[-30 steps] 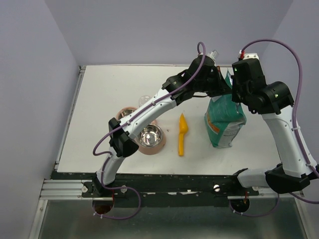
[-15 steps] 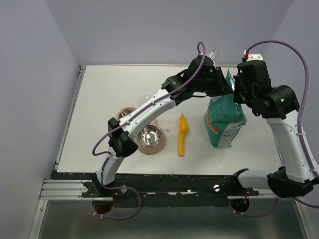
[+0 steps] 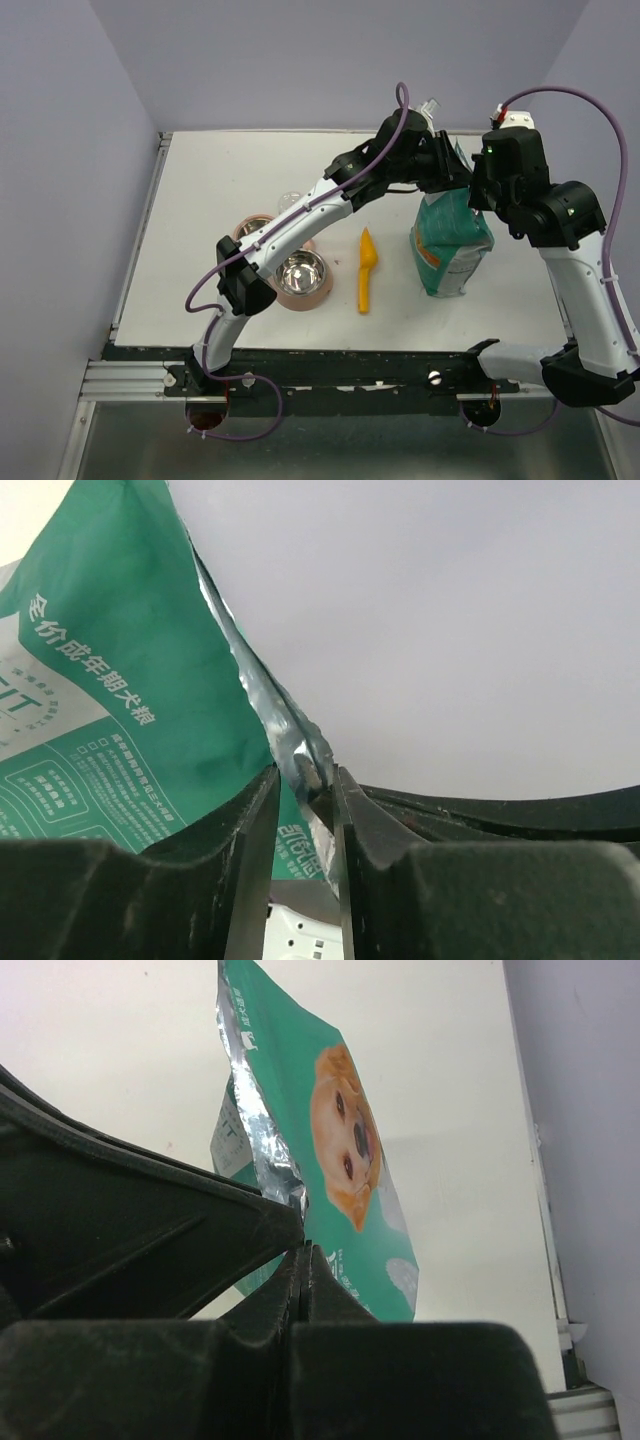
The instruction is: Serve the pet food
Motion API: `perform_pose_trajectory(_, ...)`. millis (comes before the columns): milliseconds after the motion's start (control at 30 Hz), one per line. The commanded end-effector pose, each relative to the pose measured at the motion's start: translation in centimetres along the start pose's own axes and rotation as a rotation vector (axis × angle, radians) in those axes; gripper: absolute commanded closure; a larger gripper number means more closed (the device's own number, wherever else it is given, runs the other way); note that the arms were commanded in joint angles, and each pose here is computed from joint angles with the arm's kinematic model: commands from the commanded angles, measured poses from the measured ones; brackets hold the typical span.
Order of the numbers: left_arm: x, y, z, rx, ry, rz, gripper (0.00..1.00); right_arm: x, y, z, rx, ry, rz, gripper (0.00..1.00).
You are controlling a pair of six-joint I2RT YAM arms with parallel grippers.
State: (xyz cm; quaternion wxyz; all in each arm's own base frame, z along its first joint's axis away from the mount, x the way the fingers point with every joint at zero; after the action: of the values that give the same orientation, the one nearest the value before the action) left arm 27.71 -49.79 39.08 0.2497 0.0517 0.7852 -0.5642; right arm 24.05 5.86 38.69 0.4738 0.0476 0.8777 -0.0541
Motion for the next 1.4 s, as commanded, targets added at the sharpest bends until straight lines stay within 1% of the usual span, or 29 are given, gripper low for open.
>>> perform_pose_trajectory(0,0.5,-0.3,0.1,0.012,0.020,-0.023,0.67,0.2,0.7,-0.5,-0.056,-0.002,0.063,0.99)
perform_pose_trajectory(67,0.4,-0.1,0.4,0.005,0.013,-0.023,0.69,0.3,0.5,-0.5,-0.040,0.002,0.078,0.99)
perform_pose_trajectory(267,0.7,0.6,1.2,-0.009,0.014,-0.025,0.69,0.2,0.8,-0.4,-0.054,0.005,0.091,0.99)
perform_pose_trajectory(400,1.2,1.5,1.6,-0.033,0.026,-0.041,0.75,-0.4,0.8,-0.5,-0.048,-0.002,0.091,0.99)
perform_pose_trajectory(433,1.3,1.5,1.8,-0.033,0.023,-0.040,0.77,-0.5,0.8,-0.6,-0.050,-0.006,0.092,0.99)
perform_pose_trajectory(500,1.1,1.6,2.0,-0.036,0.013,-0.034,0.89,-0.7,0.8,-0.6,-0.046,-0.010,0.090,0.99)
perform_pose_trajectory(533,1.0,1.7,2.0,-0.045,0.007,-0.031,1.00,-0.7,0.8,-0.6,-0.046,-0.010,0.084,0.99)
perform_pose_trajectory(667,1.0,2.3,1.7,-0.083,0.007,0.013,1.00,-0.1,-0.1,0.1,0.024,0.003,0.020,0.99)
perform_pose_trajectory(700,1.2,2.4,1.5,-0.089,0.009,0.024,1.00,0.1,-0.1,0.3,0.027,0.012,-0.007,0.98)
perform_pose_trajectory(733,1.0,2.5,1.4,-0.100,0.001,0.033,1.00,0.2,-0.3,0.5,0.038,0.018,-0.028,0.94)
perform_pose_trajectory(767,0.9,2.4,1.1,-0.104,-0.007,0.044,1.00,0.3,-0.3,0.7,0.048,0.029,-0.047,0.94)
perform_pose_trajectory(800,0.8,2.3,1.0,-0.110,-0.018,0.058,1.00,0.5,-0.3,0.9,0.057,0.047,-0.074,0.94)
perform_pose_trajectory(867,0.4,2.1,0.7,-0.120,-0.036,0.080,1.00,0.5,-0.9,1.1,0.111,0.070,-0.100,0.99)
perform_pose_trajectory(900,0.3,2.2,0.6,-0.134,-0.042,0.093,1.00,0.4,-1.5,1.0,0.149,0.069,-0.107,0.99)
perform_pose_trajectory(1000,0.6,3.1,0.6,-0.176,-0.029,0.107,1.00,-0.8,-2.9,0.2,0.244,0.012,-0.095,0.99)
perform_pose_trajectory(1100,0.8,3.3,0.8,-0.171,-0.019,0.106,1.00,-2.0,-2.6,-0.6,0.189,-0.042,-0.045,0.99)
perform_pose_trajectory(1167,0.7,3.1,1.0,-0.163,-0.021,0.107,1.00,-1.9,-2.1,-0.7,0.166,-0.013,-0.033,0.99)
perform_pose_trajectory(1233,0.3,2.5,1.1,-0.116,-0.020,0.109,1.00,-1.4,-1.4,-0.4,0.135,0.016,-0.012,0.99)
perform_pose_trajectory(1333,0.1,1.1,0.4,-0.045,0.003,0.082,1.00,-1.5,-0.1,-0.9,0.012,-0.016,0.071,0.99)
perform_pose_trajectory(1367,-0.1,0.8,-0.1,-0.030,0.008,0.075,0.95,-1.5,0.2,-1.1,-0.014,-0.015,0.091,0.99)
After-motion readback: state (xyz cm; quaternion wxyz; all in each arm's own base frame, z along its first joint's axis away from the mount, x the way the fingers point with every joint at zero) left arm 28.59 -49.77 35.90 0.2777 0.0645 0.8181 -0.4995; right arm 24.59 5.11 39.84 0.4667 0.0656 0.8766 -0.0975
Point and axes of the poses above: each gripper's point midway between its finger pads, its own z axis out along the fingers, its own y axis along the line the jaws close on, x = y × z, the point moved 4 cm from there along -z, back along the fingers, and after that the axes turned 2 degrees about z, right-handed, at the moved point
